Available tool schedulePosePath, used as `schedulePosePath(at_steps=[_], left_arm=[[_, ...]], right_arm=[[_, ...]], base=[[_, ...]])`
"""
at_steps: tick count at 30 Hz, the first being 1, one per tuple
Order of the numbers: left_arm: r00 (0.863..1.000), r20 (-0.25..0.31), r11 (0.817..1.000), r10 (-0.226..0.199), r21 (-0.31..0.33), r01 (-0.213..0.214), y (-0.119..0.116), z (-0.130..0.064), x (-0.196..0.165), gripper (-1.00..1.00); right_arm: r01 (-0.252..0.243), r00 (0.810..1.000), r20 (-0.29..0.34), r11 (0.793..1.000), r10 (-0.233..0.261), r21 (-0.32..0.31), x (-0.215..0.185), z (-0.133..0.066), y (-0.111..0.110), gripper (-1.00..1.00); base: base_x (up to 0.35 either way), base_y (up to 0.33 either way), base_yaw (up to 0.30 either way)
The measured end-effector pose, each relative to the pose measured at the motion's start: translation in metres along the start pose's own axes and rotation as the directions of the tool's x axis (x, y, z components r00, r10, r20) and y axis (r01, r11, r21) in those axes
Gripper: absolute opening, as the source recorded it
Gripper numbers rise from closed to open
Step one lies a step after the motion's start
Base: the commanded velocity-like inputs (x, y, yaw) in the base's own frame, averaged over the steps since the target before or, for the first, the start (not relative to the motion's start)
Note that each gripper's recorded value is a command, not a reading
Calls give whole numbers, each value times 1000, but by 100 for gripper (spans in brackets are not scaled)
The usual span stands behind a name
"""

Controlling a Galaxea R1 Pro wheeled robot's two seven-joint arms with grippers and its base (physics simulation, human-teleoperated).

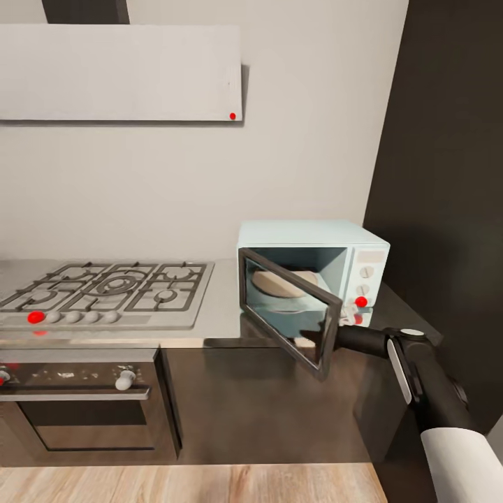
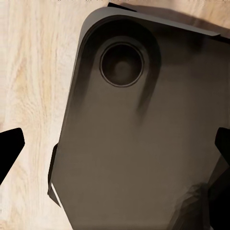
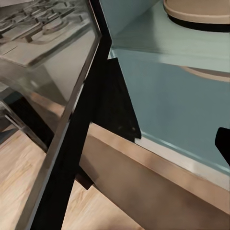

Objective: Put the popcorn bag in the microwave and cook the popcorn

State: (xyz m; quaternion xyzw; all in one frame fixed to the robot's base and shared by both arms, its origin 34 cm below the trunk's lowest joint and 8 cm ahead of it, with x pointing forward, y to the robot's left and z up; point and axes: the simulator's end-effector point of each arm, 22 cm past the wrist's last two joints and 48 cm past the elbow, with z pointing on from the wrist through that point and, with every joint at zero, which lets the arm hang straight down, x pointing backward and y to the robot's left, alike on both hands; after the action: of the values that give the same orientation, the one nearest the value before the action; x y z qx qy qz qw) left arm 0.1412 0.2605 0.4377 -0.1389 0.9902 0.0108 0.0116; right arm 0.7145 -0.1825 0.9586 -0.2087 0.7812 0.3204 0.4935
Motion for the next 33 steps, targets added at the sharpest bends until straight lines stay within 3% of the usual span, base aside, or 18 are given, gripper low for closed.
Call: schedulePosePath(at_steps=[10,14,33], left_arm=[[1000,-1,1000,0,0,0,0,0,0,100],[1000,-1,1000,0,0,0,0,0,1,100],[1000,0,1000,0,0,0,0,0,0,100]], right_arm=[[2,1000,1,999,-1,-41,-1,-2,8,100],[17,1000,-17,996,-18,-86,1,-17,8,100],[22,999,-24,996,-24,-87,3,-20,6,100]], base=[[0,75,0],[0,5,0],[-150,138,0]])
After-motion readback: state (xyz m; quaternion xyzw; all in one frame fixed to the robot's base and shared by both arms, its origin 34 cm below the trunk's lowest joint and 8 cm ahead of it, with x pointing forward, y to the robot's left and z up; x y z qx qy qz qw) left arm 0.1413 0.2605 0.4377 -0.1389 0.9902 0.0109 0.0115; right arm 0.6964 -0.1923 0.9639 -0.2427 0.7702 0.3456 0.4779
